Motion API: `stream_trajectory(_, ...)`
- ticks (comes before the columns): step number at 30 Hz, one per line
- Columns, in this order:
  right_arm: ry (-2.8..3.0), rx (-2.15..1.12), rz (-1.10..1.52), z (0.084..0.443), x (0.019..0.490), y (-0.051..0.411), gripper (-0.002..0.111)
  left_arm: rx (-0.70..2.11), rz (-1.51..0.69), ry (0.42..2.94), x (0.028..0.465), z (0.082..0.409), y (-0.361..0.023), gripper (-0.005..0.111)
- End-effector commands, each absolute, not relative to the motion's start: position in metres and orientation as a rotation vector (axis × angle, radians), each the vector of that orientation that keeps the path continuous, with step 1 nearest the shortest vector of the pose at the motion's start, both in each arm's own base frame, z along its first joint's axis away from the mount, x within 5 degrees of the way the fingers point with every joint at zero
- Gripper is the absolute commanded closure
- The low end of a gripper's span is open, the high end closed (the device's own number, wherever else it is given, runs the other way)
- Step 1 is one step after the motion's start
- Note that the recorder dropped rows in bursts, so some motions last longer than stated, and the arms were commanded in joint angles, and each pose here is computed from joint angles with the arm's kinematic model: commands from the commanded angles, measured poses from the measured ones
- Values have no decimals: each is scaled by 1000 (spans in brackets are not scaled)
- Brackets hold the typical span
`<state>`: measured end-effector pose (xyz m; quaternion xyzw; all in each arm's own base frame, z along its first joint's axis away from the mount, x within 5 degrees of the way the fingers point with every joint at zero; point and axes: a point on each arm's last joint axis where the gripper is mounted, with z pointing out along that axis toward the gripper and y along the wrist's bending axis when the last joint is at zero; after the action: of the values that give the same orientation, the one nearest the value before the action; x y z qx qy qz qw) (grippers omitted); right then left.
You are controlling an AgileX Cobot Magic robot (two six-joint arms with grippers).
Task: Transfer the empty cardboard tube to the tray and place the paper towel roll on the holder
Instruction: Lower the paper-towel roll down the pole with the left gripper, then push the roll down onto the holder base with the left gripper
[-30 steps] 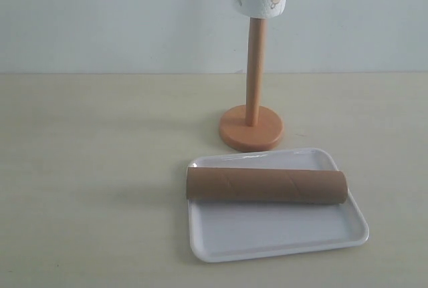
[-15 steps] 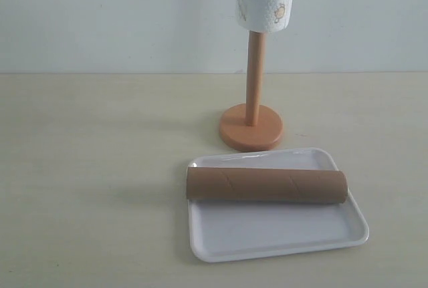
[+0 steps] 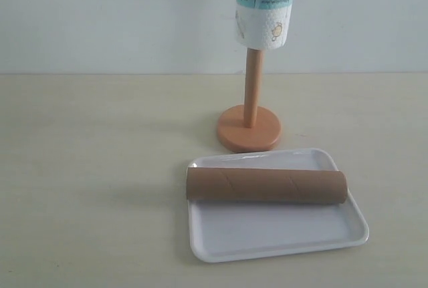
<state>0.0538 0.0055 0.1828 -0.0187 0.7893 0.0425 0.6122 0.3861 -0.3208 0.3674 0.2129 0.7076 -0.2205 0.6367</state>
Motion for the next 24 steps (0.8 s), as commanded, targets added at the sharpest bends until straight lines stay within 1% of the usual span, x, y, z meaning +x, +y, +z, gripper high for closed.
stream_trajectory(1, 1812, -45, 97, 184, 54, 6, 107, 489, -548, 1575, 384, 375, -321, 103)
stream_trajectory(8, 1812, -45, 97, 184, 54, 6, 107, 505, -555, 1586, 388, 363, -326, 103)
stream_trajectory(12, 1812, -45, 97, 184, 54, 6, 107, 518, -635, 1522, 391, 365, -326, 103)
stream_trajectory(14, 1812, -45, 97, 184, 54, 6, 107, 485, -666, 1532, 394, 363, -325, 103)
stream_trajectory(24, 1805, -42, 101, 184, 54, 6, 107, 531, -665, 1578, 398, 332, -320, 103)
